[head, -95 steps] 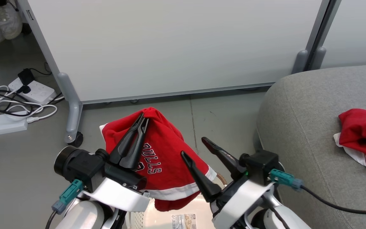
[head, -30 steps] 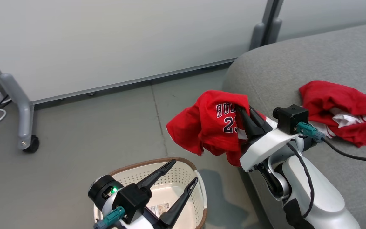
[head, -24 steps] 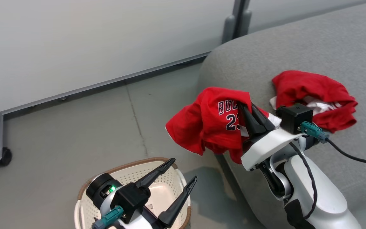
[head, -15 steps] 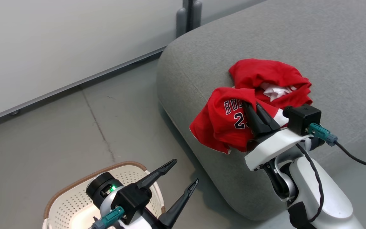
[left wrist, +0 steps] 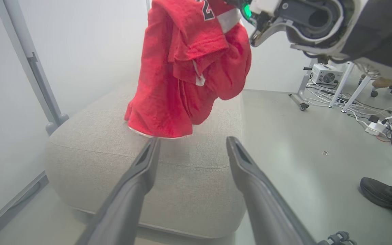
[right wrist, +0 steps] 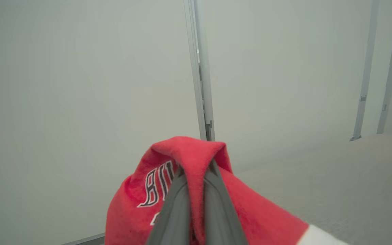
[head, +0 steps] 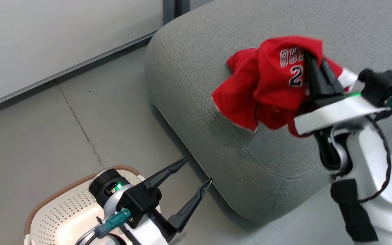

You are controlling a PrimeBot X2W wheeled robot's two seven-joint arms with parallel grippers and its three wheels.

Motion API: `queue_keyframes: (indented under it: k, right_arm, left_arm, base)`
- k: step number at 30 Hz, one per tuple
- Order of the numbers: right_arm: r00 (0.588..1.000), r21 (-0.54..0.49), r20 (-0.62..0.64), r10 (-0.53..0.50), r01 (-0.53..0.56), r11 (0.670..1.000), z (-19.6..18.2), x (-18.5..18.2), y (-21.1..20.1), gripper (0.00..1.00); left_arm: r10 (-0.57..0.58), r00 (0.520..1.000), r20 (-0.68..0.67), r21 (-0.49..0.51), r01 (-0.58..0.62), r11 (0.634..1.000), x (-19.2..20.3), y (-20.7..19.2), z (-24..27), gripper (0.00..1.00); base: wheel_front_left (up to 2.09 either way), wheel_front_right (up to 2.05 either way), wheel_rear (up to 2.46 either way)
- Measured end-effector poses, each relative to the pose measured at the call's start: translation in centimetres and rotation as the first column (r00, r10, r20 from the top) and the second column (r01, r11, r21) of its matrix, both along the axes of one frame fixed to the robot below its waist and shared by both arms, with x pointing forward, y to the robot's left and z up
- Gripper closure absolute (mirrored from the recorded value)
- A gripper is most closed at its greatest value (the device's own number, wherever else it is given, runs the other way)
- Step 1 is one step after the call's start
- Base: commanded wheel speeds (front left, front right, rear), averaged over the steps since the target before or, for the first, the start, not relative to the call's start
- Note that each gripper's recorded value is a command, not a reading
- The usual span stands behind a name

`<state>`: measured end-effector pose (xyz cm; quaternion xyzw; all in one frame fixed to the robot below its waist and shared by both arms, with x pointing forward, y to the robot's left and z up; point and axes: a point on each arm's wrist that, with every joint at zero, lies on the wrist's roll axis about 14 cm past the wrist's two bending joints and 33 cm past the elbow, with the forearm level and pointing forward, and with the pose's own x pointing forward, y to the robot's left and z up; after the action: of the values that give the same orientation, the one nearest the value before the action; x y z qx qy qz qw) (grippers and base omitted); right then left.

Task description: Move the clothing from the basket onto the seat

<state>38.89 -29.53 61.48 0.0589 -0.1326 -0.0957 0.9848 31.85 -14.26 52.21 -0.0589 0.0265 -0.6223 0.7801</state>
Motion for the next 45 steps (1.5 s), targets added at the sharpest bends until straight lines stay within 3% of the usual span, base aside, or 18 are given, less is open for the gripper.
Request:
queue_keyframes:
  k: [7, 12, 18, 21, 22, 27, 30, 31, 32, 33, 34, 41, 45]
  right_arm:
    - [0.985, -0.071, 0.156, -0.070, 0.082, 0.994, 7.4, 2.8, -4.0, 1.00]
    - [0.979, -0.089, 0.174, -0.105, 0.121, 0.989, 8.6, 6.0, -6.1, 1.00]
    - [0.984, -0.076, 0.101, -0.149, 0.157, 0.985, 5.3, 9.6, -8.0, 1.00]
    - [0.983, -0.050, -0.029, -0.180, 0.178, 0.983, -0.5, 12.0, -9.0, 1.00]
    - [0.983, -0.050, -0.029, -0.180, 0.178, 0.983, -0.5, 12.0, -9.0, 1.00]
    - [0.944, -0.006, -0.211, -0.253, 0.258, 0.966, -8.5, 12.5, -11.4, 1.00]
    - [0.921, 0.025, -0.250, -0.299, 0.315, 0.949, -11.1, 12.3, -12.7, 1.00]
    - [0.915, 0.042, -0.254, -0.315, 0.336, 0.941, -11.8, 12.1, -13.1, 0.86]
    - [0.905, 0.047, -0.265, -0.332, 0.356, 0.933, -12.7, 11.7, -13.5, 0.53]
    - [0.896, 0.047, -0.283, -0.343, 0.371, 0.928, -13.7, 11.3, -13.7, 0.11]
    - [0.886, 0.046, -0.300, -0.353, 0.383, 0.923, -14.5, 10.9, -13.9, 0.00]
    - [0.871, 0.004, -0.302, -0.387, 0.407, 0.913, -14.5, 9.1, -14.3, 0.00]
    - [0.884, -0.026, -0.251, -0.393, 0.400, 0.916, -12.1, 7.8, -14.3, 0.00]
  left_arm:
    - [0.038, 0.998, 0.045, -0.041, -0.036, 0.998, 2.6, 0.4, 1.2, 0.00]
    - [0.064, 0.996, 0.059, -0.050, -0.061, 0.997, 4.8, 1.2, 1.0, 0.00]
    - [0.084, 0.995, 0.051, -0.041, -0.082, 0.996, 7.0, 2.3, -0.5, 0.00]
    - [0.093, 0.995, 0.034, -0.029, -0.092, 0.995, 8.5, 3.0, -2.2, 0.00]
    - [0.093, 0.995, 0.034, -0.029, -0.092, 0.995, 8.5, 3.0, -2.2, 0.00]
    - [0.093, 0.996, 0.005, -0.004, -0.093, 0.996, 9.9, 3.7, -4.6, 0.00]
    - [0.096, 0.995, -0.015, 0.013, -0.096, 0.995, 10.5, 4.2, -6.1, 0.00]
    - [0.095, 0.995, -0.020, 0.017, -0.095, 0.995, 10.7, 4.3, -6.5, 0.00]
    - [0.098, 0.995, -0.025, 0.022, -0.098, 0.995, 10.9, 4.4, -7.0, 0.00]
    - [0.100, 0.994, -0.030, 0.027, -0.100, 0.995, 11.0, 4.5, -7.4, 0.00]
    - [0.103, 0.994, -0.035, 0.032, -0.102, 0.994, 11.1, 4.6, -7.7, 0.00]
    - [0.114, 0.993, -0.027, 0.027, -0.113, 0.993, 11.2, 4.7, -7.3, 0.00]
    - [0.124, 0.992, -0.019, 0.011, -0.124, 0.992, 10.6, 4.5, -6.1, 0.00]
  base:
    - [0.00, 0.00, 0.00]
    - [0.00, 0.00, 0.00]
    - [0.00, 0.00, 0.00]
    - [0.00, 0.00, 0.00]
    - [0.00, 0.00, 0.00]
    - [0.00, 0.00, 0.00]
    - [0.00, 0.00, 0.00]
    - [0.00, 0.00, 0.00]
    - [0.00, 0.00, 0.00]
    - [0.00, 0.00, 0.00]
    - [0.00, 0.00, 0.00]
    - [0.00, 0.00, 0.00]
    - [0.00, 0.00, 0.00]
